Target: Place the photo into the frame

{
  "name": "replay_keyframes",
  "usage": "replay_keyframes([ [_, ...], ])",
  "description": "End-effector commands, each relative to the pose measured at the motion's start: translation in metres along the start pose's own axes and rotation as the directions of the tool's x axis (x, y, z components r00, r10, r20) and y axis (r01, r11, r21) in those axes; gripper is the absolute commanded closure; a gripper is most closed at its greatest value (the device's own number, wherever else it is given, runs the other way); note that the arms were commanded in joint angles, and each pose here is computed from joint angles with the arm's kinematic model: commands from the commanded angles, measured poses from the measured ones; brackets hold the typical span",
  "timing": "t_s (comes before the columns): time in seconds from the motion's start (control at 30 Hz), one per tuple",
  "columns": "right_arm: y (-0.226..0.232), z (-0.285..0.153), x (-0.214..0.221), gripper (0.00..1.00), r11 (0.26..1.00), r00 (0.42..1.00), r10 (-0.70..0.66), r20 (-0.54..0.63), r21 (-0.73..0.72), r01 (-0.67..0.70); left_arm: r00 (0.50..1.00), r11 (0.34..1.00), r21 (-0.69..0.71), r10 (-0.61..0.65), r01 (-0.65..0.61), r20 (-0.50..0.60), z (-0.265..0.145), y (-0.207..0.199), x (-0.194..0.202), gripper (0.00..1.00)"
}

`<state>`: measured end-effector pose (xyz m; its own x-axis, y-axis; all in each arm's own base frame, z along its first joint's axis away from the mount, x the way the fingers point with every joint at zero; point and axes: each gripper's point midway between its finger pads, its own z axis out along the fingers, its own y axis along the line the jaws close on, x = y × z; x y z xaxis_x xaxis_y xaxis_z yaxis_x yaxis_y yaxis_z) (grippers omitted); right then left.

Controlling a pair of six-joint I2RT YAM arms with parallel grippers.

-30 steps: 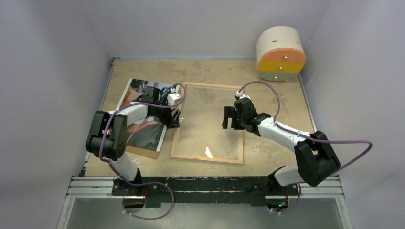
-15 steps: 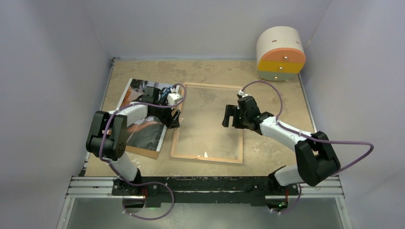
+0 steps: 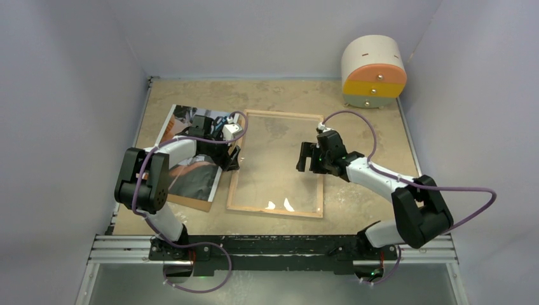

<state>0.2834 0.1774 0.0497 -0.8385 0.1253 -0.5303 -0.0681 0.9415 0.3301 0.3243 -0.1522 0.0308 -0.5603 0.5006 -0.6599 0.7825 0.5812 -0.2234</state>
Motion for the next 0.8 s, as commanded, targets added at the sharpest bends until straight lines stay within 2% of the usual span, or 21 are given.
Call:
replay_keyframes([
  [0.0, 0.011, -0.004, -0.008, 0.08, 0.998, 0.999, 0.019, 0.031, -0.052, -0.017, 0.998, 1.000, 0.008, -0.020, 0.021, -0.060, 0.004, -0.004, 0.017, 0.25],
  [0.23, 0.028, -0.015, -0.019, 0.14, 0.988, 0.996, 0.066, 0.055, -0.142, -0.058, 0.997, 1.000, 0.002, -0.026, 0.026, -0.068, 0.006, -0.001, 0.019, 0.26],
  [0.47, 0.064, -0.048, -0.042, 0.32, 0.930, 0.983, 0.141, 0.120, -0.357, -0.089, 0.996, 0.997, 0.060, -0.050, 0.054, -0.069, 0.008, -0.008, 0.015, 0.46],
  [0.57, 0.074, -0.059, -0.046, 0.40, 0.902, 0.978, 0.158, 0.134, -0.422, -0.088, 0.997, 0.995, 0.078, -0.052, 0.056, -0.049, 0.005, -0.010, 0.008, 0.50],
  [0.7, 0.077, -0.061, -0.046, 0.50, 0.892, 0.978, 0.165, 0.130, -0.443, -0.092, 0.998, 0.993, 0.100, -0.066, 0.068, -0.023, -0.001, -0.012, -0.001, 0.55],
  [0.77, 0.076, -0.059, -0.045, 0.60, 0.892, 0.978, 0.166, 0.125, -0.441, -0.095, 0.997, 0.992, 0.105, -0.073, 0.073, -0.010, -0.006, -0.011, -0.005, 0.57],
])
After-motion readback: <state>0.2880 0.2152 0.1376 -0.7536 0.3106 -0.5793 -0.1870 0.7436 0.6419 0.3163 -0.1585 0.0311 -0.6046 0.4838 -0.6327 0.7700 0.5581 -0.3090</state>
